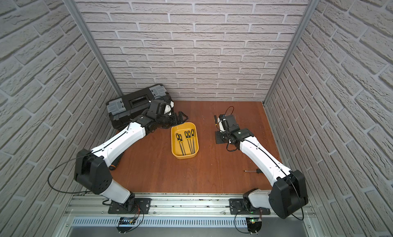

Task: Take the file tool out of the storage box
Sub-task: Place the file tool at the center of the board.

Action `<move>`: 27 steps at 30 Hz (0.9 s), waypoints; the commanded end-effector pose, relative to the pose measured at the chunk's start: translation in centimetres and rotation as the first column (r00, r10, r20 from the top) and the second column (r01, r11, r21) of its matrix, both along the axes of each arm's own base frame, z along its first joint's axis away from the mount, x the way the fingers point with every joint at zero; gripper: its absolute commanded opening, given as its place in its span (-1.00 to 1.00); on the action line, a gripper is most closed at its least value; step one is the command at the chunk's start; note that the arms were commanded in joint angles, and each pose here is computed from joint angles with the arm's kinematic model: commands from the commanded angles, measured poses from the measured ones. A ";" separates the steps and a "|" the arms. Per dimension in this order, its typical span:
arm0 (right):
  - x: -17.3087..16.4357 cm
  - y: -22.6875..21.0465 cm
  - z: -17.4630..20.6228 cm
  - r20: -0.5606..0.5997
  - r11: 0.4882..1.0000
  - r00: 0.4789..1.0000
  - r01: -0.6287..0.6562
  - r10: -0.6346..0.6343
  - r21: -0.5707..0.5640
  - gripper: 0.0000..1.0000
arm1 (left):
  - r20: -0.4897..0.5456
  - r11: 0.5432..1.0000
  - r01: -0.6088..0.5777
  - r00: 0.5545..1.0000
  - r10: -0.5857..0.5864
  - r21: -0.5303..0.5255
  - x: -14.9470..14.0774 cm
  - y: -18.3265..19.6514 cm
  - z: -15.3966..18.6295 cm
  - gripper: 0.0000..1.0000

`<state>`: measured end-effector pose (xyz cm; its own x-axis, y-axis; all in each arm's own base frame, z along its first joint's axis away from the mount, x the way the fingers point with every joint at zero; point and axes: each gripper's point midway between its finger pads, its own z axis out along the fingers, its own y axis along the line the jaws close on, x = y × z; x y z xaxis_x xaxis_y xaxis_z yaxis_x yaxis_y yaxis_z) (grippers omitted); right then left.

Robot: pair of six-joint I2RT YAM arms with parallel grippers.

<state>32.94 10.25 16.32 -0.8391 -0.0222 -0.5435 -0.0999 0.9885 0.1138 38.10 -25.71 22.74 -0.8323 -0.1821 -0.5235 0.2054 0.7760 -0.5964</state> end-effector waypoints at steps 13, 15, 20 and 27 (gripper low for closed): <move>2.3 -7.3 -5.4 -0.128 0.984 0.986 0.090 -0.110 -0.154 -0.94 | 0.043 0.997 0.080 0.996 -0.080 0.013 -1.3 0.0 0.9 0.97; 2.5 -7.6 -6.1 -0.144 0.982 0.983 0.085 -0.110 -0.170 -0.95 | 0.040 0.996 0.087 0.995 -0.087 0.011 -1.5 -0.1 0.8 0.97; 3.0 -8.6 -8.1 -0.194 0.976 0.972 0.092 -0.131 -0.199 -0.94 | 0.022 0.995 0.094 0.995 -0.094 0.014 -1.8 -0.2 0.1 0.97; 3.6 -8.9 -9.7 -0.232 0.973 0.963 0.090 -0.139 -0.213 -0.94 | 0.044 0.997 0.065 0.997 -0.067 0.044 -2.4 0.4 0.2 0.97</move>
<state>34.81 1.69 5.55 -0.9643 -0.0009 -0.2649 0.0167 0.9978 -0.0644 36.09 -25.55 21.55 -0.8465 -0.1048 -0.5219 0.2523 0.7843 -0.5668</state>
